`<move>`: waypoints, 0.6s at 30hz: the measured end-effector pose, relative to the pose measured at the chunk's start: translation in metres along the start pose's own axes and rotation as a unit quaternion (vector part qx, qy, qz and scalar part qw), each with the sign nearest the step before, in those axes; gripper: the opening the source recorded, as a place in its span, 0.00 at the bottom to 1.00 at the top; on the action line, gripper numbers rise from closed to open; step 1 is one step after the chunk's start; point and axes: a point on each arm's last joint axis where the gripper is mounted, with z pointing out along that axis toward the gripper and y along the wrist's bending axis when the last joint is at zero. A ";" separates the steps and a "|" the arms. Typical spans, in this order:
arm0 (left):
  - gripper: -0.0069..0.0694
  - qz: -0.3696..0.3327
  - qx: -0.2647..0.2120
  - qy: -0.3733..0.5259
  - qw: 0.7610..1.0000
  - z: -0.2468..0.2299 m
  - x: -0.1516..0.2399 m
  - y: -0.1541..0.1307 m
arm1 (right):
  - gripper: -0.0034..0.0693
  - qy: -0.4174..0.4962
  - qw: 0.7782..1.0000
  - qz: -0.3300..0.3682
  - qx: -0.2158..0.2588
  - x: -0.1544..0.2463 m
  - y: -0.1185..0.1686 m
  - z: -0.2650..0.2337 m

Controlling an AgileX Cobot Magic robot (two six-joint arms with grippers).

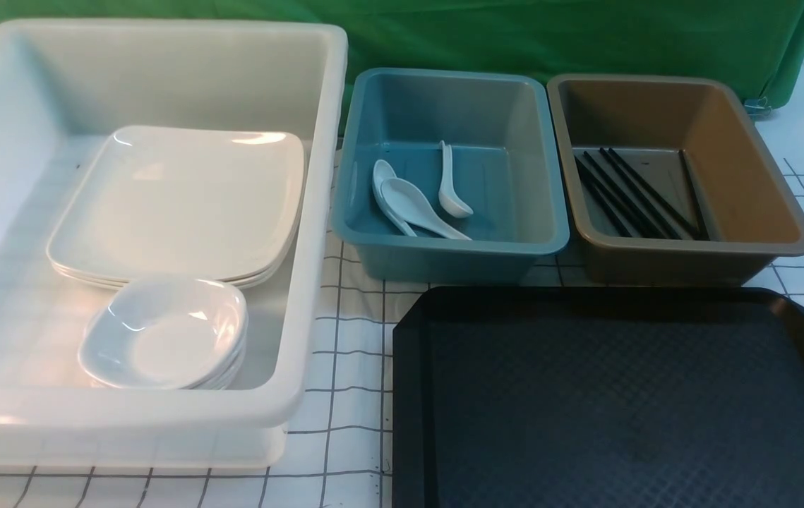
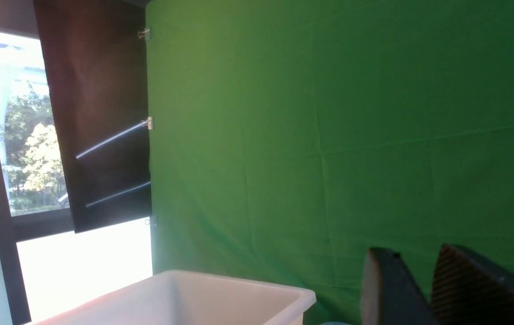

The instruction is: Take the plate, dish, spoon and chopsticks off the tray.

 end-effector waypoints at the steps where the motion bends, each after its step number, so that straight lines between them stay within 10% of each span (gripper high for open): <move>1: 0.09 -0.008 -0.020 0.004 1.000 -0.002 0.014 0.002 | 0.30 0.000 1.000 0.000 0.000 0.000 0.000 0.000; 18: 0.09 -0.004 -0.023 0.083 0.996 -0.005 0.033 0.002 | 0.35 0.000 1.000 0.000 0.000 0.000 0.000 0.000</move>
